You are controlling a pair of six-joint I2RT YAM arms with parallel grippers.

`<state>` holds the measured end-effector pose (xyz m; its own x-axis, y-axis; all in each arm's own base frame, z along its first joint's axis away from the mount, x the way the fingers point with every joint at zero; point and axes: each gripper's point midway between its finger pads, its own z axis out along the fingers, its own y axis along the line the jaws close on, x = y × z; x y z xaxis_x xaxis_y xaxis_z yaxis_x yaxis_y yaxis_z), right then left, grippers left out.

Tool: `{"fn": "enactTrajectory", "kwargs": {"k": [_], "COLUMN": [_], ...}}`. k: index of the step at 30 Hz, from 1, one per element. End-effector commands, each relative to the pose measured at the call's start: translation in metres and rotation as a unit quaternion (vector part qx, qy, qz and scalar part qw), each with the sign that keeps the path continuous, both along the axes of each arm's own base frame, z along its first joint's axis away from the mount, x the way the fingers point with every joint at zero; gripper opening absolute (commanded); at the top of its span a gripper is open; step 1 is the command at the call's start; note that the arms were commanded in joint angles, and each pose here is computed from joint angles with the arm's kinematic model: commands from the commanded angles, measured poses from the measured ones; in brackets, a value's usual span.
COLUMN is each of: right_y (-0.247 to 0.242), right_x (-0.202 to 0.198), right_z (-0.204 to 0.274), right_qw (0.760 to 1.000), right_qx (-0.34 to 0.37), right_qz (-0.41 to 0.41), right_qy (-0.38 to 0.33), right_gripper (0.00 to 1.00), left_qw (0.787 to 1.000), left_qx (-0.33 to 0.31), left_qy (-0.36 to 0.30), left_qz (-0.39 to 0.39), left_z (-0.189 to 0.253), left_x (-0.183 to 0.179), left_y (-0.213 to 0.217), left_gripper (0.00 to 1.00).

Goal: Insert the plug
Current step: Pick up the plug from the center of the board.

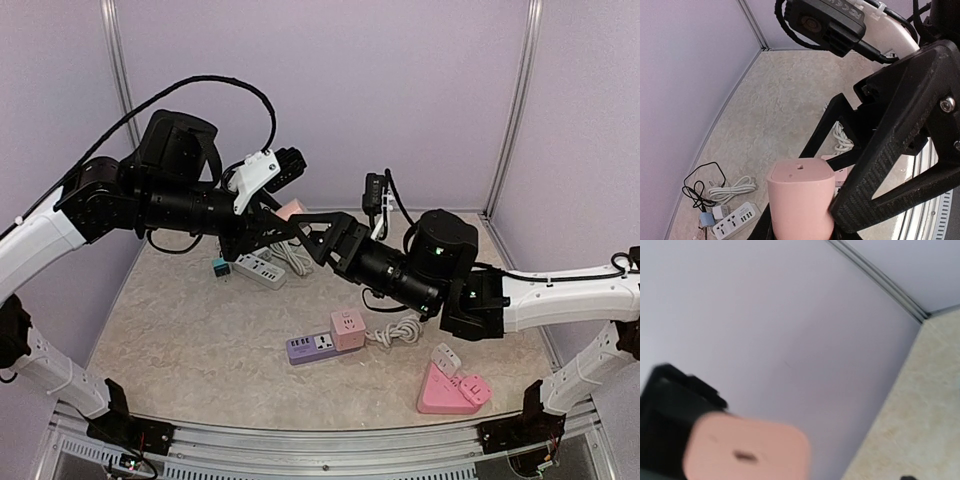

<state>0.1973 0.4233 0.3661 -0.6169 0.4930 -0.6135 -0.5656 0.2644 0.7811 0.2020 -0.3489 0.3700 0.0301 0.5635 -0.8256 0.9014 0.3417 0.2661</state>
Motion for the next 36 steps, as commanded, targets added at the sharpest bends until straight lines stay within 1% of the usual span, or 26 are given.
{"fn": "enactTrajectory", "kwargs": {"k": [1, 5, 9, 12, 13, 15, 19, 21, 24, 27, 28, 31, 32, 34, 35, 36], "right_y": [0.003, -0.001, -0.001, 0.006, 0.006, 0.006, 0.008, 0.009, 0.012, 0.013, 0.012, 0.012, 0.011, 0.005, -0.001, -0.008], "right_x": [0.002, 0.004, 0.012, 0.015, 0.016, 0.019, 0.019, 0.019, 0.019, 0.019, 0.019, 0.019, 0.019, 0.021, 0.024, 0.026], "right_z": [0.028, 0.029, 0.022, 0.014, 0.012, 0.009, 0.005, 0.003, 0.002, 0.002, 0.002, 0.001, 0.000, -0.003, -0.006, -0.010], "right_qw": [0.999, 0.998, 0.999, 0.999, 0.999, 0.999, 0.999, 0.999, 0.999, 0.999, 0.999, 0.999, 0.999, 0.999, 0.998, 0.995], "right_qx": [0.044, 0.041, 0.029, 0.018, 0.018, 0.016, 0.010, 0.011, 0.015, 0.016, 0.016, 0.015, 0.009, -0.010, -0.028, -0.053], "right_qz": [-0.007, -0.018, -0.037, -0.039, -0.041, -0.044, -0.042, -0.040, -0.033, -0.033, -0.032, -0.033, -0.036, -0.049, -0.063, -0.079], "right_qy": [-0.026, -0.032, -0.019, -0.006, -0.002, 0.003, 0.007, 0.012, 0.015, 0.017, 0.019, 0.019, 0.018, 0.012, 0.008, 0.003], "right_gripper": [0.82, 0.82, 0.74, 0.73, 0.70, 0.62, 0.40, 0.33, 0.27, 0.05, 0.00, 0.00, 0.00, 0.00, 0.00, 0.00], "left_qw": [1.000, 1.000, 1.000, 1.000, 1.000, 0.999, 0.998, 0.997, 0.997, 0.996, 0.996, 0.994, 0.994, 0.994, 0.994, 0.995], "left_qx": [-0.003, 0.000, 0.004, 0.011, 0.014, 0.026, 0.044, 0.046, 0.051, 0.054, 0.056, 0.063, 0.066, 0.073, 0.076, 0.075], "left_qy": [0.007, 0.005, 0.000, -0.010, -0.015, -0.027, -0.047, -0.052, -0.062, -0.067, -0.069, -0.079, -0.081, -0.076, -0.069, -0.057], "left_qz": [-0.007, -0.005, -0.008, 0.003, 0.004, 0.006, 0.011, 0.016, 0.023, 0.025, 0.027, 0.034, 0.035, 0.032, 0.024, 0.016], "left_z": [-0.006, -0.007, -0.007, -0.008, -0.009, -0.013, -0.019, -0.019, -0.018, -0.020, -0.021, -0.023, -0.024, -0.029, -0.032, -0.035], "left_x": [-0.002, 0.000, -0.001, 0.003, 0.003, 0.004, 0.005, 0.007, 0.010, 0.011, 0.012, 0.016, 0.016, 0.016, 0.015, 0.013], "left_y": [-0.008, -0.009, -0.010, -0.010, -0.010, -0.010, -0.011, -0.011, -0.010, -0.010, -0.010, -0.008, -0.008, -0.006, -0.004, 0.000], "left_gripper": [0.00, 0.00, 0.00, 0.00, 0.00, 0.00, 0.00, 0.00, 0.00, 0.00, 0.00, 0.00, 0.16, 0.77, 0.96, 0.98]}}
